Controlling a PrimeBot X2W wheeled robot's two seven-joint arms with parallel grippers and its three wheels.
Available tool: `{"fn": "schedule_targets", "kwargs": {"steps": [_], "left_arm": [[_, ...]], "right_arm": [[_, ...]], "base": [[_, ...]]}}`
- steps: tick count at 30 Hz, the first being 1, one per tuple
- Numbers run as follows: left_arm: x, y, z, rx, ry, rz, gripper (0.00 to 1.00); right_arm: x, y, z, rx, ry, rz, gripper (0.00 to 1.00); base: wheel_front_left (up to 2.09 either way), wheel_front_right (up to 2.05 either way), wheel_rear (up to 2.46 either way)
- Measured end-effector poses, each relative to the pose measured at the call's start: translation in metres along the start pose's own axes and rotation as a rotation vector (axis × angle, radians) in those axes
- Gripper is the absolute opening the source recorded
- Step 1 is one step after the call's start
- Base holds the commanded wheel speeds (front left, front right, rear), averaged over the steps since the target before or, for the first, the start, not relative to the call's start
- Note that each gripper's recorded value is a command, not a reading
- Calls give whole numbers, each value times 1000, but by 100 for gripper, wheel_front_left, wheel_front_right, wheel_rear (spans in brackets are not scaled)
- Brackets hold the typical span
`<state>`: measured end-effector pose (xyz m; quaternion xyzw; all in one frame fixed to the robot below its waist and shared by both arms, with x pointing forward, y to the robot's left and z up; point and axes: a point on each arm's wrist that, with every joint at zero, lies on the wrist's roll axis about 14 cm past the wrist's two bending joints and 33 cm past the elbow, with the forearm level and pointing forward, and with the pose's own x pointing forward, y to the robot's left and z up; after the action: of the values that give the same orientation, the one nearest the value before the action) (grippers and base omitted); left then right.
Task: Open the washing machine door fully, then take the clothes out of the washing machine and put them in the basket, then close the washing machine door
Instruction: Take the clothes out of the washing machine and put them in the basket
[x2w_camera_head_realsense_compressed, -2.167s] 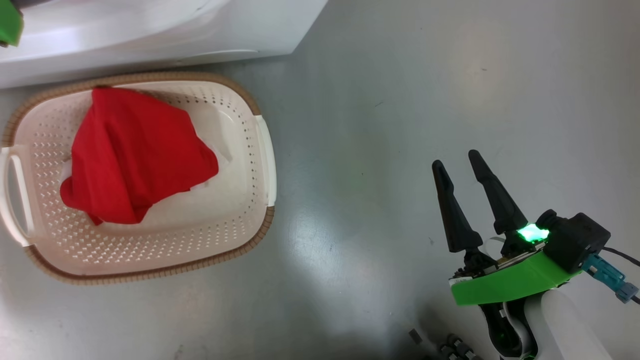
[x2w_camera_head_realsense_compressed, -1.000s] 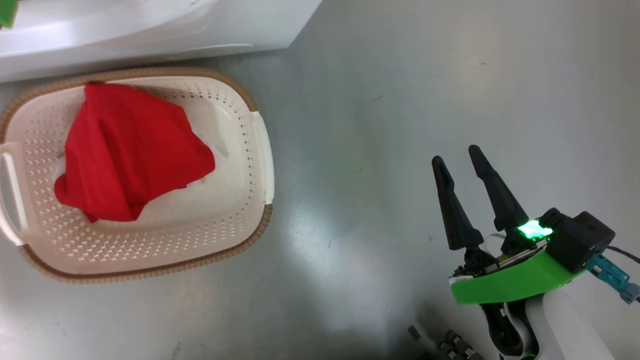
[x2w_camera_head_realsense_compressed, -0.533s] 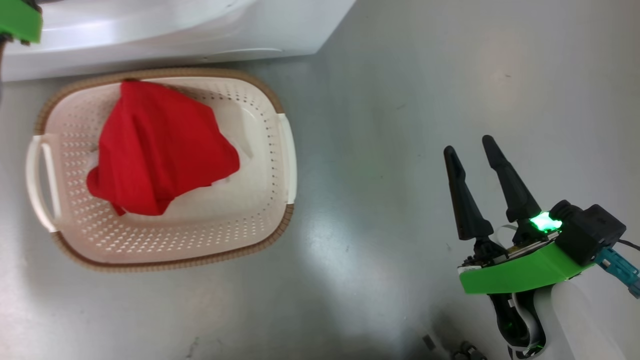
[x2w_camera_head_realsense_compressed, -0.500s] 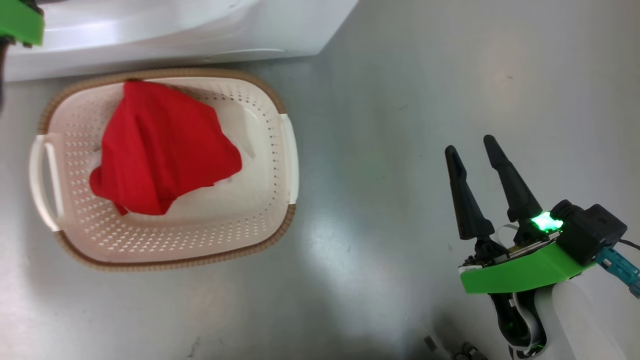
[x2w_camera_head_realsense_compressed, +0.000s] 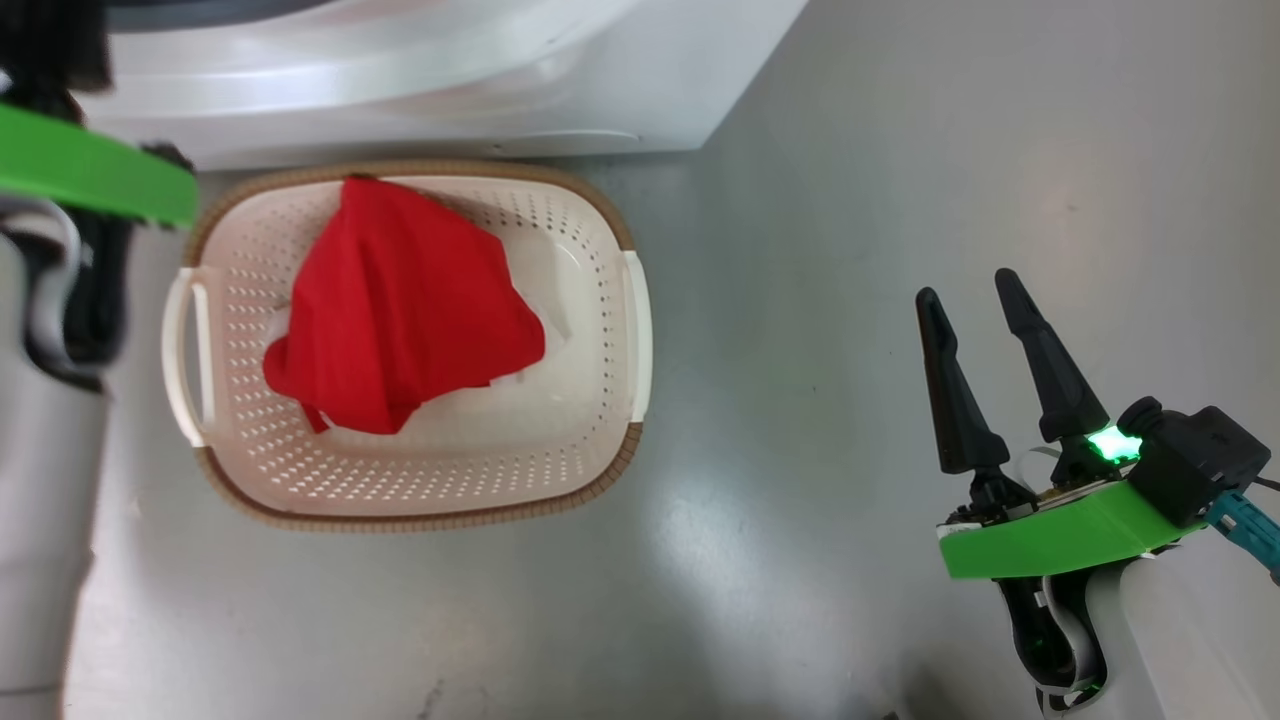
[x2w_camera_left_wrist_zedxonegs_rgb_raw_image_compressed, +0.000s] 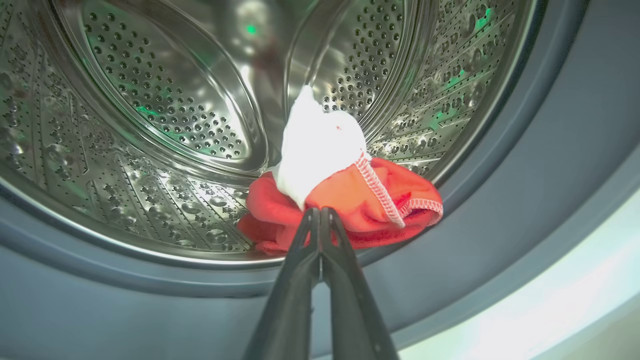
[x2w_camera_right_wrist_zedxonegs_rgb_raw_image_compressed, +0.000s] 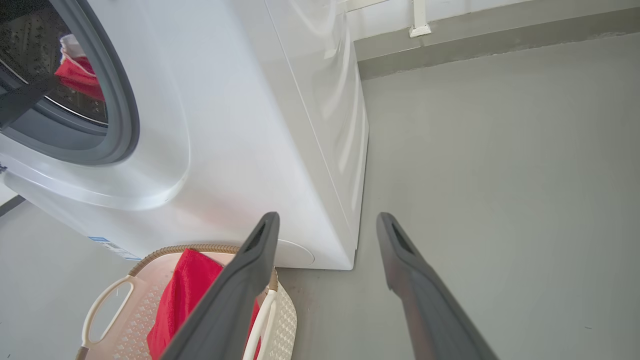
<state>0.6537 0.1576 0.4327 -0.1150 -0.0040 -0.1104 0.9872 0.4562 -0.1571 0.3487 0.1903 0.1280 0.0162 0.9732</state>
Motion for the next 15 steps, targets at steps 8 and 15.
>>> {"fn": "schedule_targets", "kwargs": {"steps": [8,15], "left_arm": [[-27,1,12,-21,-21,41,0],[-52,-2,31,-21,-59,59,0]], "right_arm": [[-2,6,12,-26,-28,16,100],[-6,10,26,-35,-58,21,100]], "base": [[0,0,0],[0,0,0]]}}
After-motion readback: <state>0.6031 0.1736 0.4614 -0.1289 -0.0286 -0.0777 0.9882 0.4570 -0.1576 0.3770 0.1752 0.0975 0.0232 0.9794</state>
